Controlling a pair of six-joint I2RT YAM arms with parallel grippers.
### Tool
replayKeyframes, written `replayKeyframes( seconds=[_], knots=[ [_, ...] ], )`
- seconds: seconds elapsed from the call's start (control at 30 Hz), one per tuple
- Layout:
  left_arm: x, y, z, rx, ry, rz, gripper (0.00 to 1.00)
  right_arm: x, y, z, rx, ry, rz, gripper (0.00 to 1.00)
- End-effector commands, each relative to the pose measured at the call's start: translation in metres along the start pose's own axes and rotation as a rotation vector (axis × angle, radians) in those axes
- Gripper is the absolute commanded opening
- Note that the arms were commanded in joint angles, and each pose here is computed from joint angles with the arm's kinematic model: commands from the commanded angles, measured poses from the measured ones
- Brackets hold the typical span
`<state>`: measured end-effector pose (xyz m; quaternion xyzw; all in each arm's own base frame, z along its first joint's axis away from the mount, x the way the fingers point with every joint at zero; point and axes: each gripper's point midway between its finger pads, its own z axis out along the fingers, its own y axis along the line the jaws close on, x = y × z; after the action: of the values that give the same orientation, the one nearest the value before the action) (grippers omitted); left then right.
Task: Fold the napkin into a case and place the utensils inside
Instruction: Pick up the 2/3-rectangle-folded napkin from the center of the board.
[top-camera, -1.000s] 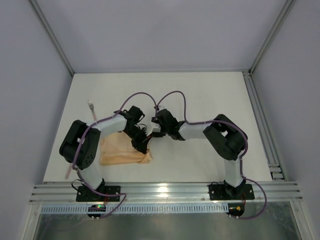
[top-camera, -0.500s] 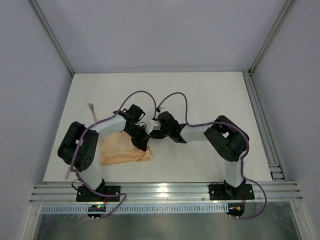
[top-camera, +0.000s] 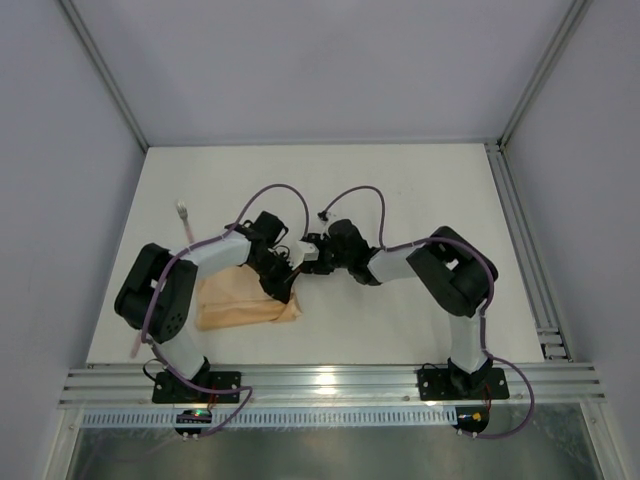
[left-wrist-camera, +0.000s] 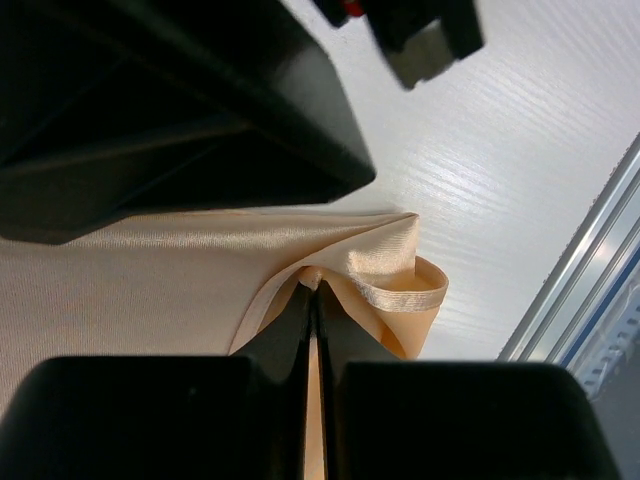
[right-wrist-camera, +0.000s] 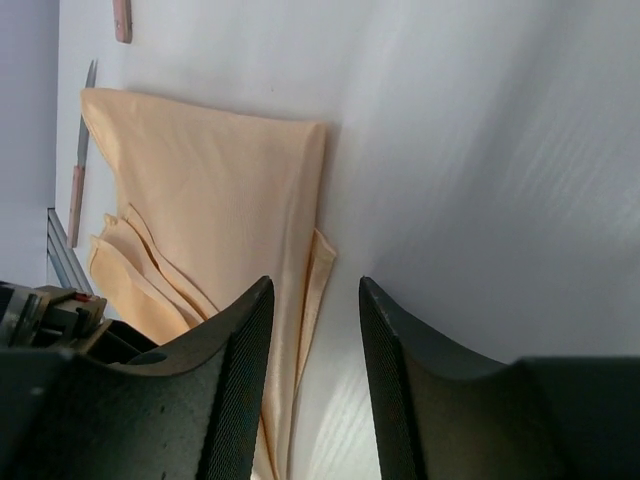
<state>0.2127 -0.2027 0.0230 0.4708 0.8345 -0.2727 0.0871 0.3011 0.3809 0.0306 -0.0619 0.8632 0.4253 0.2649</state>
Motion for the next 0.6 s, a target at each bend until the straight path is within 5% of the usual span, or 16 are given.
replayKeyframes(
  seconds=[0.0,0.3,0.57],
  knots=[
    [-0.01,0.0,-0.007,-0.016,-0.044,0.025,0.0,0.007,-0.005,0.013,0.003,0.032,0.0,0.45],
    [-0.019,0.001,-0.019,-0.039,-0.087,0.029,0.0,0.015,-0.009,0.016,-0.038,0.016,0.101,0.45],
    [-0.015,0.009,-0.018,-0.067,-0.068,0.005,0.0,0.014,-0.027,-0.025,-0.066,-0.053,0.183,0.45]
  ],
)
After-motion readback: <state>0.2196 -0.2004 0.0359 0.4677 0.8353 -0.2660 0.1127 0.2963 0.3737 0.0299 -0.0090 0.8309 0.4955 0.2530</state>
